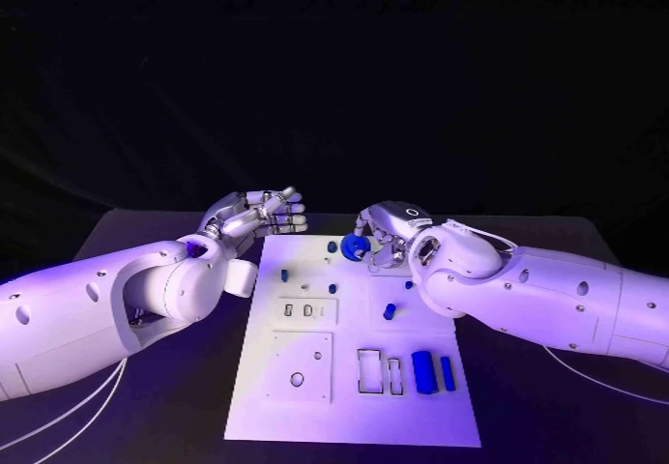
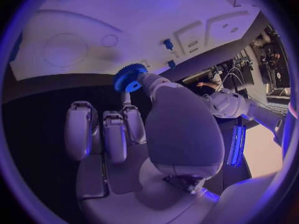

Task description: Assemble the parts on the task board

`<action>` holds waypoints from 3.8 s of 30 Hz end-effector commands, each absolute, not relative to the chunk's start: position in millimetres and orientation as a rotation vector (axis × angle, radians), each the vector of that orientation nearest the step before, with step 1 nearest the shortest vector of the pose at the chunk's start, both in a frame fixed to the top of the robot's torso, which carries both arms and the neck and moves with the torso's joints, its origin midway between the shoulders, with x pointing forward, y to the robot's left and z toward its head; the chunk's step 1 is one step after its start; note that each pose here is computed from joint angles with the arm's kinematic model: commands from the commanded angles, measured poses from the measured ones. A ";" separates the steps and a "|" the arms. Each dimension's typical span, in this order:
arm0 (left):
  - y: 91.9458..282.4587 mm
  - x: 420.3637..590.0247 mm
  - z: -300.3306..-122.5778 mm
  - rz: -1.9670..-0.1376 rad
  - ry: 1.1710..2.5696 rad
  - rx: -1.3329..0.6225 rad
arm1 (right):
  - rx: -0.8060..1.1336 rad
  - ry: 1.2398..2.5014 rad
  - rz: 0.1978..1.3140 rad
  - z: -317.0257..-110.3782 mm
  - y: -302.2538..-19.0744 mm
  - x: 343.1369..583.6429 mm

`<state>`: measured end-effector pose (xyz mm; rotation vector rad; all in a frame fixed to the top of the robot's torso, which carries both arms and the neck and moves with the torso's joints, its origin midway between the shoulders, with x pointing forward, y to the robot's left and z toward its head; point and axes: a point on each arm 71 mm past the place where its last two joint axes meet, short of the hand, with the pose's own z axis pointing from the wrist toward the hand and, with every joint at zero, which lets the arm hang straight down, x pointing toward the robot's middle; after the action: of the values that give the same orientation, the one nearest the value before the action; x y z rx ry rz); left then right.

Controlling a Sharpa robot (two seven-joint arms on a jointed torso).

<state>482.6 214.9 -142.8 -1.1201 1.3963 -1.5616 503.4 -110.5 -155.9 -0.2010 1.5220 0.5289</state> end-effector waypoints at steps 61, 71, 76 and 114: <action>211.6 483.0 -141.2 -1.585 1.400 -1.101 | -0.282 1.497 0.537 -188.9 -60.1 500.0; 215.2 483.4 -141.3 -1.582 1.394 -1.102 | -0.143 1.525 0.605 -176.3 -113.6 488.6; 218.5 483.3 -141.4 -1.579 1.390 -1.103 | -0.025 1.547 0.705 -162.6 -155.1 484.7; 221.5 486.4 -144.4 -1.581 1.392 -1.103 | 0.097 1.684 0.654 -205.2 -262.9 499.2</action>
<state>487.0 223.7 -145.9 -1.1210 1.3921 -1.5541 499.2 -263.9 -203.5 0.1261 1.6679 0.6538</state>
